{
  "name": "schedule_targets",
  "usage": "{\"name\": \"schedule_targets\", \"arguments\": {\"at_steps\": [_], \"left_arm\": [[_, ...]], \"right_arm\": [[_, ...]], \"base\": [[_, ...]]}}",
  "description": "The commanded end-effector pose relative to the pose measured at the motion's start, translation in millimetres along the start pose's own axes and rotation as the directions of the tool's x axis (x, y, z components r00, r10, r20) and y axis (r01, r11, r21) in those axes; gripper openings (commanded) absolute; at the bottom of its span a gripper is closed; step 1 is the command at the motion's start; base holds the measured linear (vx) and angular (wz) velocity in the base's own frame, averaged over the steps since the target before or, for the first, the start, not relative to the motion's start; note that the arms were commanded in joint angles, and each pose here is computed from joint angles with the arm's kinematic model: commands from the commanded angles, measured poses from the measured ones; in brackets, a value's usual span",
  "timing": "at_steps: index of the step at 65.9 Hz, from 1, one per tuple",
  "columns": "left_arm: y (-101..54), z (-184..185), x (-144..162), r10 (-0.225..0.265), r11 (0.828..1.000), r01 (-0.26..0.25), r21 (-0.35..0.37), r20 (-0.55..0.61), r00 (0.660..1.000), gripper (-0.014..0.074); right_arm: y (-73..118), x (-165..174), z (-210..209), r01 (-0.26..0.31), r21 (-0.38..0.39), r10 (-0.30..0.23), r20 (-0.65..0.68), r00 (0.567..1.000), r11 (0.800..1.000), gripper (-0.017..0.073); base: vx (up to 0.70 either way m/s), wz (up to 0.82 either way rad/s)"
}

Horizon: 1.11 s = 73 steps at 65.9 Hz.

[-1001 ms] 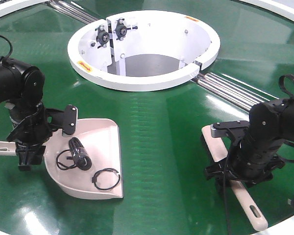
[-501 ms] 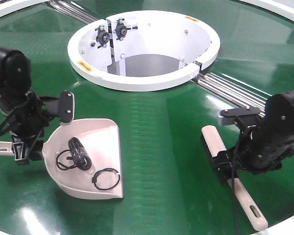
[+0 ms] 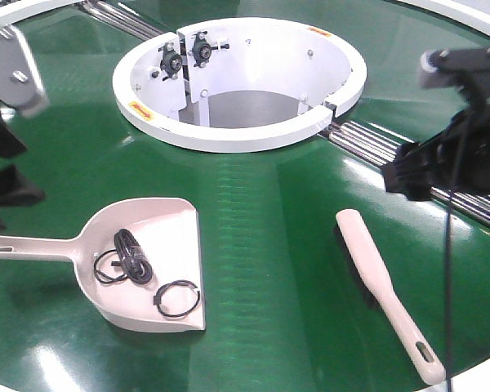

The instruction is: Clean and inspect green conveyor with broom and dustpan

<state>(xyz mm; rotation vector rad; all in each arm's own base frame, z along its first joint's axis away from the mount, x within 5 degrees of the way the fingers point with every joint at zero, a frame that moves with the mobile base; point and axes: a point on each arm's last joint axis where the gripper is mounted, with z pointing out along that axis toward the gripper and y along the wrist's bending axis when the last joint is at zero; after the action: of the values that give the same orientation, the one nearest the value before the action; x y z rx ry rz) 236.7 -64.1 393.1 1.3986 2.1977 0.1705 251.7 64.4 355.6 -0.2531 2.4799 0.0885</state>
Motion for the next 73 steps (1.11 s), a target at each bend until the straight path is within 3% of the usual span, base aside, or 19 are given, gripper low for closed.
{"name": "schedule_targets", "arguments": {"at_steps": [1, 5, 9, 18, 25, 38, 47, 51, 62, 68, 73], "left_arm": [[-2.9, -44.3, -5.8, -0.025, 0.988, 0.054, -0.147, 0.190, 0.981, 0.0440], [-9.0, -63.4, -3.4, -0.058, 0.978, 0.107, -0.180, 0.260, 0.964, 0.0440], [-15.5, -81.4, -0.9, -0.118, 0.961, 0.195, -0.197, 0.346, 0.931, 0.0439], [-29.5, -111.5, 10.6, -0.205, 0.891, 0.384, -0.242, 0.541, 0.816, 0.0439], [-47.5, -118.4, 27.9, -0.214, 0.836, 0.483, -0.259, 0.658, 0.722, 0.0439], [-90.3, -93.4, 69.4, -0.165, 0.764, 0.584, -0.274, 0.792, 0.588, 0.0439], [-121.2, -63.9, 99.2, -0.199, 0.718, 0.668, -0.199, 0.860, 0.470, 0.0439], [-131.3, -47.9, 109.3, -0.220, 0.704, 0.690, -0.168, 0.872, 0.437, 0.0439], [-146.4, -4.7, 125.0, -0.361, 0.670, 0.740, -0.059, 0.845, 0.394, 0.0439], [-150.2, 9.1, 129.2, -0.417, 0.647, 0.763, -0.014, 0.831, 0.368, 0.0424], [-152.0, 15.3, 131.2, -0.421, 0.647, 0.762, -0.019, 0.825, 0.378, 0.0386]], "right_arm": [[-2.9, -9.0, -43.7, 0.038, 0.010, -0.040, 0.213, 0.976, 0.999, 0.0527], [-3.3, -7.5, -61.5, 0.049, 0.012, -0.050, 0.286, 0.957, 0.999, 0.0526], [-3.7, -2.8, -85.3, 0.053, 0.008, -0.052, 0.369, 0.928, 0.999, 0.0526], [-5.2, 13.9, -126.9, 0.069, 0.018, -0.068, 0.541, 0.839, 0.997, 0.0526], [-6.7, 39.6, -138.5, 0.075, 0.033, -0.078, 0.655, 0.752, 0.997, 0.0526], [-8.4, 96.0, -143.1, 0.072, 0.035, -0.072, 0.788, 0.612, 0.997, 0.0526], [-9.6, 135.5, -133.1, 0.082, 0.054, -0.091, 0.828, 0.554, 0.995, 0.0526], [-10.0, 152.8, -125.1, 0.081, 0.055, -0.090, 0.840, 0.536, 0.995, 0.0526], [-10.1, 186.7, -94.4, 0.090, 0.066, -0.102, 0.858, 0.504, 0.994, 0.0526], [-9.7, 195.6, -73.8, 0.105, 0.080, -0.124, 0.836, 0.534, 0.991, 0.0526], [-9.5, 200.5, -62.8, 0.105, 0.070, -0.117, 0.819, 0.561, 0.992, 0.0516]], "base": [[0.00, 0.00], [0.00, 0.00], [0.00, 0.00], [0.00, 0.00], [0.00, 0.00], [0.00, 0.00], [0.00, 0.00], [0.00, 0.00], [0.00, 0.00], [0.00, 0.00], [0.00, 0.00]]}}
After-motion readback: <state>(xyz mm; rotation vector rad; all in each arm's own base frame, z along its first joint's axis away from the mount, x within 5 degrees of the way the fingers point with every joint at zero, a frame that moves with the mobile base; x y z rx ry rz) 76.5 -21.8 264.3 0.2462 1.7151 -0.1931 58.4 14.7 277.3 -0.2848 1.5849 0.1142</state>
